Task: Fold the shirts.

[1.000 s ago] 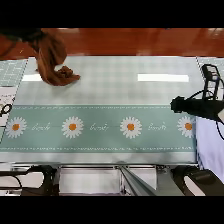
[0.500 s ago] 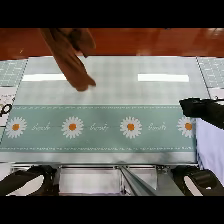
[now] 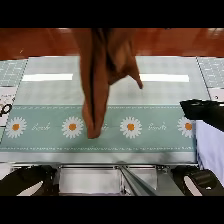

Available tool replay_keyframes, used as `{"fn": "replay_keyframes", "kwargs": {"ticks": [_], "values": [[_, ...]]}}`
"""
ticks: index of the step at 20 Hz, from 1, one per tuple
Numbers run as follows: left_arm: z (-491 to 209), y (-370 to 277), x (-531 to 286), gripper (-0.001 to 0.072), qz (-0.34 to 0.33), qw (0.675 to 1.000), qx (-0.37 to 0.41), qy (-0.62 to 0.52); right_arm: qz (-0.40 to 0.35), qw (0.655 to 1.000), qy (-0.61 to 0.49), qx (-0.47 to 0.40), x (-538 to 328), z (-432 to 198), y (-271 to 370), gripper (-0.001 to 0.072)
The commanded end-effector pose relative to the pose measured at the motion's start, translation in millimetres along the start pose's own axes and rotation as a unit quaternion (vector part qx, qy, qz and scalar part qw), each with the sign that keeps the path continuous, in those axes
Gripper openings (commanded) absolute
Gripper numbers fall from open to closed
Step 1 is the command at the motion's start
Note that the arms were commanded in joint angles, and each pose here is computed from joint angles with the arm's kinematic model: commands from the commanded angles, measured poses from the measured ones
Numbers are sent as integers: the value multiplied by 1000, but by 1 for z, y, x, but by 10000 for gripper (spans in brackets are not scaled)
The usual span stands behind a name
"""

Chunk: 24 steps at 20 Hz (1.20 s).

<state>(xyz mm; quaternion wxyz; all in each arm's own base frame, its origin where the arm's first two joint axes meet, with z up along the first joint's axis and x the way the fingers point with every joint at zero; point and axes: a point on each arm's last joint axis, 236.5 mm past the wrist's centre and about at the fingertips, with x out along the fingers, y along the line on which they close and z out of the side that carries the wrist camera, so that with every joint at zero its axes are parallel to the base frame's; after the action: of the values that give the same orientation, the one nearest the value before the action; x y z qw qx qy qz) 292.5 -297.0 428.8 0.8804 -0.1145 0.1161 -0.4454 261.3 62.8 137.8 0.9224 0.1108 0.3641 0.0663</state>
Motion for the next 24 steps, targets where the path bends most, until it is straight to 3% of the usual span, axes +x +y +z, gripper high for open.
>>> {"fn": "replay_keyframes", "kwargs": {"ticks": [1,6,10,11,12,13,16,18,20,21,22,23,24], "values": [[-70,-5,17,35,-11,997,-64,31,1,1000,0,0,0,0,0,383],[-254,89,-5,35,107,964,-183,158,0,1000,4,0,0,-2,0,382],[-407,148,-61,38,205,892,-267,302,-3,1000,26,3,8,-14,-2,382],[-437,147,-72,125,212,873,-288,332,-2,999,40,7,14,-22,-3,382],[-458,145,-81,413,216,858,-297,359,6,998,55,11,21,-28,1,385],[-470,143,-88,509,218,846,-302,383,21,997,67,12,29,-34,7,396],[-435,161,-94,508,235,848,-276,387,28,997,69,13,45,-22,10,413],[-361,194,-109,507,281,863,-247,340,-50,998,34,0,31,20,-31,413],[-284,240,-149,507,371,867,-212,256,-171,985,-11,11,-6,58,-101,409],[-257,266,-183,507,439,848,-225,197,-224,974,-9,42,-23,55,-137,405],[-252,278,-205,508,474,820,-287,140,-239,967,7,90,-27,40,-156,405],[-268,274,-201,507,452,814,-338,133,-214,966,26,144,-14,17,-160,405],[-297,254,-176,506,380,830,-372,166,-162,970,49,172,9,-5,-148,405]]}}
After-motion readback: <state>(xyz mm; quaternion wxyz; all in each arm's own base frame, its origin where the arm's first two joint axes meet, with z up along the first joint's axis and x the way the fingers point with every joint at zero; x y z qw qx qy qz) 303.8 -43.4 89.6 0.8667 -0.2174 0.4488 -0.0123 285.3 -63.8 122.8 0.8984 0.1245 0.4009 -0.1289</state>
